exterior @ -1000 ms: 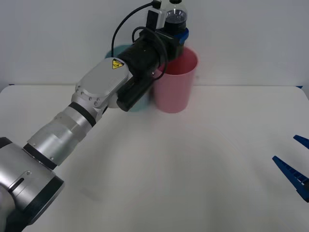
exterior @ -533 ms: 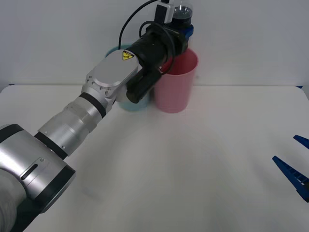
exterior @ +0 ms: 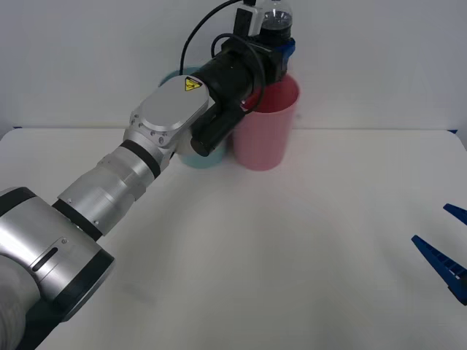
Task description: Grasp the object on the table and drop it into the matching bin: aluminum can to the light blue bin, PET bottle to the pink bin.
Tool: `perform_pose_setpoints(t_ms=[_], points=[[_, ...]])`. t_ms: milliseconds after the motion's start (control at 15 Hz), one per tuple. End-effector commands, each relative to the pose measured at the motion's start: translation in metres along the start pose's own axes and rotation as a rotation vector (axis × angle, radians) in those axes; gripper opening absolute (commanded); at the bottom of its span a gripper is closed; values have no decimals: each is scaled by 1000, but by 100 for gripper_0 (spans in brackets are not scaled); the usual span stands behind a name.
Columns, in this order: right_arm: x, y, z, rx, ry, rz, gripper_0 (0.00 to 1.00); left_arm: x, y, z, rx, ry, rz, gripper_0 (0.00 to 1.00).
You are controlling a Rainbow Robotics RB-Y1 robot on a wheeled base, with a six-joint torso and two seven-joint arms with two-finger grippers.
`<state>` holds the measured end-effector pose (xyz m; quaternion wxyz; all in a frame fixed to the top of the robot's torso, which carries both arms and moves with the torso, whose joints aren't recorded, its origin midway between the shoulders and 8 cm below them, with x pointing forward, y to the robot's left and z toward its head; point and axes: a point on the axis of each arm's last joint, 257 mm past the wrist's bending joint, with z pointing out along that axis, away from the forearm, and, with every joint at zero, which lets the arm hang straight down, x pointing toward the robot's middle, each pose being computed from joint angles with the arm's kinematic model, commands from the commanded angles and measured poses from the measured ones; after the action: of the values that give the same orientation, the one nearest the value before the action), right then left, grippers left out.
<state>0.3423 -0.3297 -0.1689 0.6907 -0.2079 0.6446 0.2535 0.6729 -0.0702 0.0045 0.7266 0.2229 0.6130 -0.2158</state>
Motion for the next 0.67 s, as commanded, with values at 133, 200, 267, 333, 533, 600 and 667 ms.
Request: perform_pose_setpoints(t_ms=[133, 200, 267, 333, 533, 600, 667], points=[[0, 0, 0, 0, 0, 0, 100, -1, -3, 0, 10, -1, -64, 100], [0, 0, 0, 0, 0, 0, 100, -1, -2, 0, 9, -1, -69, 100], [0, 0, 0, 0, 0, 0, 100, 0, -3, 0, 10, 0, -74, 100], [0, 0, 0, 0, 0, 0, 100, -2, -3, 1, 10, -3, -77, 100], [0, 0, 0, 0, 0, 0, 100, -2, -3, 0, 11, -2, -80, 100], [0, 0, 0, 0, 0, 0, 100, -2, -3, 0, 11, -2, -80, 100], [0, 0, 0, 0, 0, 0, 100, 2, -5, 0, 13, 3, -88, 100]])
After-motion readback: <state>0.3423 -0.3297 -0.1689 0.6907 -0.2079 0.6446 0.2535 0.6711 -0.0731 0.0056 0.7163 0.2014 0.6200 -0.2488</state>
